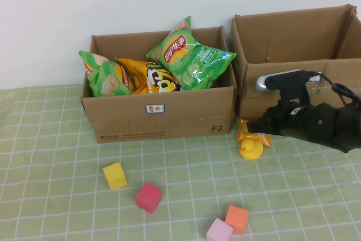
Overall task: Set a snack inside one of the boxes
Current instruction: Pick up the biscuit
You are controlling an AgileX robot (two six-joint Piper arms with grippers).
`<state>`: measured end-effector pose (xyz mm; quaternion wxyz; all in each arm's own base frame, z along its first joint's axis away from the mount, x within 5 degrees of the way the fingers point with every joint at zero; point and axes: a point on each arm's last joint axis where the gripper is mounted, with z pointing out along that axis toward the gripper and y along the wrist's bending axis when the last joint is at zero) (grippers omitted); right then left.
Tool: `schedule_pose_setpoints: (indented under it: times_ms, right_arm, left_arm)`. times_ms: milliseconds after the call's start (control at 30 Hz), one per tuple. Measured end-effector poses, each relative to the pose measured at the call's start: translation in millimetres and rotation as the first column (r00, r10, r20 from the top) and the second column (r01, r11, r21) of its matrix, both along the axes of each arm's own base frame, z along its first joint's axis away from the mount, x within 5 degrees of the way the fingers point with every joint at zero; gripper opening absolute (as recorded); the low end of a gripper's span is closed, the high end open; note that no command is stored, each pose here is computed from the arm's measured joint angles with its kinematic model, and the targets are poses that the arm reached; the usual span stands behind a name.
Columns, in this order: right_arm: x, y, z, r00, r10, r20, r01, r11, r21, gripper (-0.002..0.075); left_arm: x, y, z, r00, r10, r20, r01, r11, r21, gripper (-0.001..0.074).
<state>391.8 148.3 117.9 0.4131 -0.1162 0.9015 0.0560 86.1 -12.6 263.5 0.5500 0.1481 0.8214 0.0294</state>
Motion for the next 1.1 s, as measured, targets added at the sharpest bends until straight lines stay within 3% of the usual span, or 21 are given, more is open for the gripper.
schedule_pose_setpoints:
  times_ms: [467,800,1100]
  right_arm:
    - [14.7,7.6,-37.3,0.997,-0.05,-0.059,0.052,0.998,0.039,-0.0002]
    - [1.2,14.7,-27.4,0.971,0.081,-0.226,-0.076,0.997,0.029,-0.0002]
    - [-34.9,19.5,7.5,0.837,0.298,-0.458,-0.305,0.95,0.062,-0.0002]
  left_arm:
    - [-0.2,1.3,-0.9,1.0,0.012,-0.009,-0.012,1.0,0.009,0.0028]
    - [-0.3,1.4,-1.0,1.0,0.013,-0.011,-0.013,1.0,0.009,0.0028]
    - [-0.3,1.6,-1.0,1.0,0.015,-0.011,-0.014,1.0,0.01,0.0028]
